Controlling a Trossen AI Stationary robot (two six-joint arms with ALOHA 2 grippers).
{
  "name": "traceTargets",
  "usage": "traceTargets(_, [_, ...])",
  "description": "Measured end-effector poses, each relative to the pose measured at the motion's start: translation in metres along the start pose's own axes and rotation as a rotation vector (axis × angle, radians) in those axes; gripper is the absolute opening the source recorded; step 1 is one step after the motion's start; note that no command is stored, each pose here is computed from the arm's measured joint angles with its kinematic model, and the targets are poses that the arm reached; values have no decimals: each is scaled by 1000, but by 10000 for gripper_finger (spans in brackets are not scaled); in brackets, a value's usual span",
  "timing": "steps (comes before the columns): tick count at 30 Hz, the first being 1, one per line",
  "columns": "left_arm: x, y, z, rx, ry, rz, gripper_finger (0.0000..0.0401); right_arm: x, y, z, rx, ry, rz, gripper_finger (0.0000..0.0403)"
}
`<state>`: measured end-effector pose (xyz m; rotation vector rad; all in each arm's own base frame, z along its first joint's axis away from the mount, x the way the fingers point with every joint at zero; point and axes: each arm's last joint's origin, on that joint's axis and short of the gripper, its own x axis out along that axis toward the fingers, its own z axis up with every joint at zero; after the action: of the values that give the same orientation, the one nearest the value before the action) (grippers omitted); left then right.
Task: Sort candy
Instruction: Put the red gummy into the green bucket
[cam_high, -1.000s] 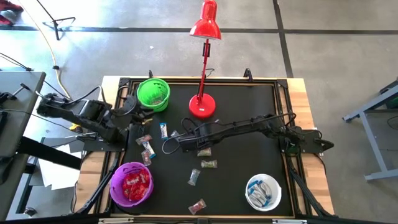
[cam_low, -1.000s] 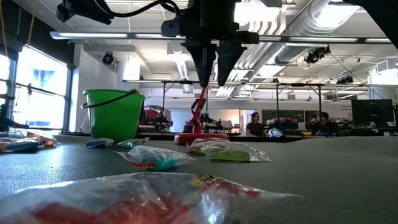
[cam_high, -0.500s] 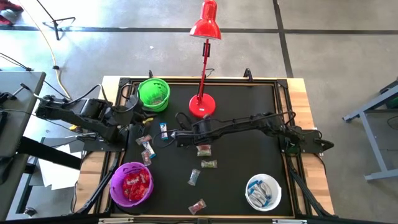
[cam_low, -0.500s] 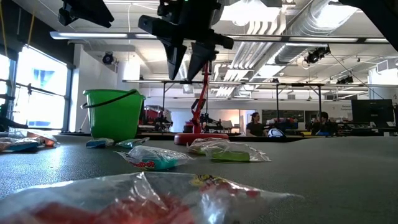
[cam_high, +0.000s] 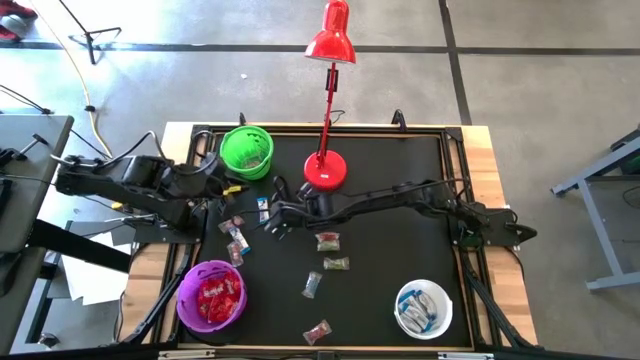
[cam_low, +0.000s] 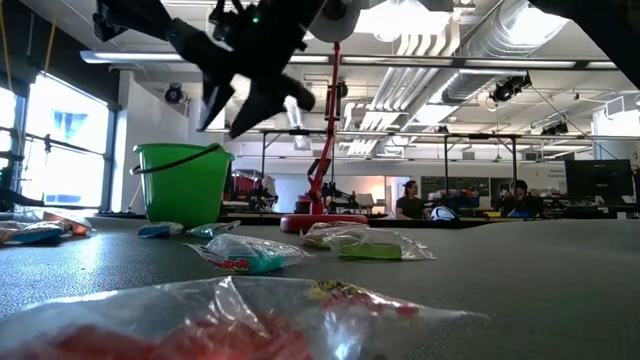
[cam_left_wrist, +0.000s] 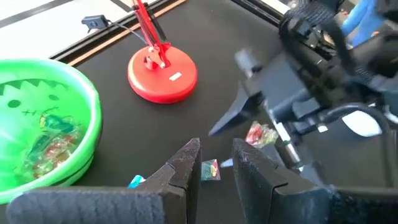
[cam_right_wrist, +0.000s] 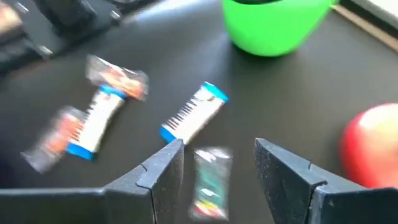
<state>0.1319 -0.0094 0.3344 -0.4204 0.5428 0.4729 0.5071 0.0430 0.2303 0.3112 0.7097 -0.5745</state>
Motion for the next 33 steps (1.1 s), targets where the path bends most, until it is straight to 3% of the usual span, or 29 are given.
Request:
traceTargets(11, [-14, 11, -2, -52, -28, -2, 76, 20, 1, -11, 105, -92, 82, 192])
traceTargets(22, [-13, 11, 2, -119, -69, 11, 76, 10, -9, -11, -35, -38, -15, 192])
traceTargets(33, [-12, 12, 8, -143, -91, -15, 76, 36, -22, -21, 89, -199, 163, 192])
